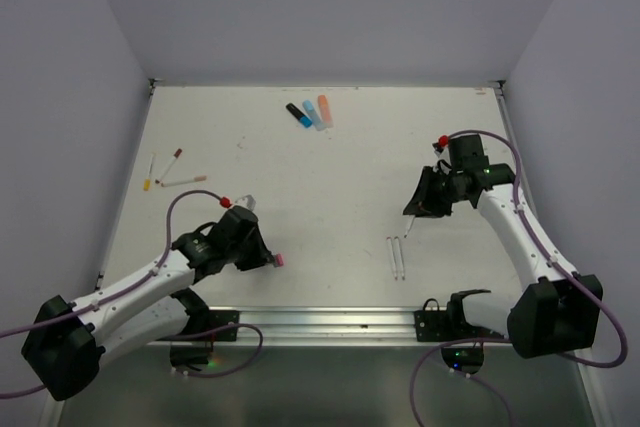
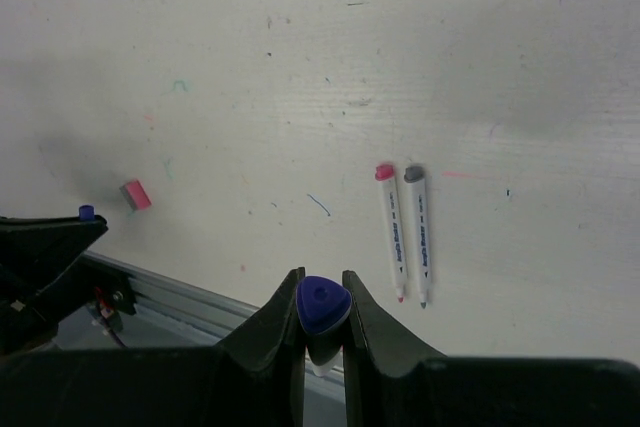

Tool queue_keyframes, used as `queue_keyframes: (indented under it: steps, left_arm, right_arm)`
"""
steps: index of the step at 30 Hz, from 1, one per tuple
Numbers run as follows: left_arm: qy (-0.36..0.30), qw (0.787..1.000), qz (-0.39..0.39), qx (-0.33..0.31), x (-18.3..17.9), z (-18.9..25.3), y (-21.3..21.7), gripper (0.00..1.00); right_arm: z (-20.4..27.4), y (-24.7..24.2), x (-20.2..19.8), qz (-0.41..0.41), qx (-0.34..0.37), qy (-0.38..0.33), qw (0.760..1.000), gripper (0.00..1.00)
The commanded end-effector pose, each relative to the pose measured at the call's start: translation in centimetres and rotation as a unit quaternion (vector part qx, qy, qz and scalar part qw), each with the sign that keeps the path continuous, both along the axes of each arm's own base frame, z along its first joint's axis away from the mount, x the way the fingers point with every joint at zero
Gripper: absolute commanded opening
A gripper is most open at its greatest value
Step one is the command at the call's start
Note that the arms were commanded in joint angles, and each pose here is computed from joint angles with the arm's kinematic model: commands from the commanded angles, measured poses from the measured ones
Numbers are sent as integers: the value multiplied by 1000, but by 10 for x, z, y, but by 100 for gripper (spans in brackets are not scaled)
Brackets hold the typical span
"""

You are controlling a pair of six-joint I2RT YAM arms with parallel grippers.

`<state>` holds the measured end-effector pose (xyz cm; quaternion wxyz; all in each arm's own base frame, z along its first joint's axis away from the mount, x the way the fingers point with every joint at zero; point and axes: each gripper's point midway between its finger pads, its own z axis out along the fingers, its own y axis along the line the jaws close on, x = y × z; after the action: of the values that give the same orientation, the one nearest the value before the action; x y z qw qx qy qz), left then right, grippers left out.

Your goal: Open the pen caps

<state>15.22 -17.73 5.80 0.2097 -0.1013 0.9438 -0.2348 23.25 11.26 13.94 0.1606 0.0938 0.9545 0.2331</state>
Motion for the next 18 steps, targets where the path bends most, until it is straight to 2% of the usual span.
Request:
queue_keyframes:
  steps: [1,18]
  left_arm:
    - [0,998,37,53,3,-15,23,0]
    - [21,999,14,42,-9,-38,18,7]
  right_arm:
    - [8,-7,0,5,-21,-18,1000,0]
    - [19,-7,2,3,-16,-47,999,0]
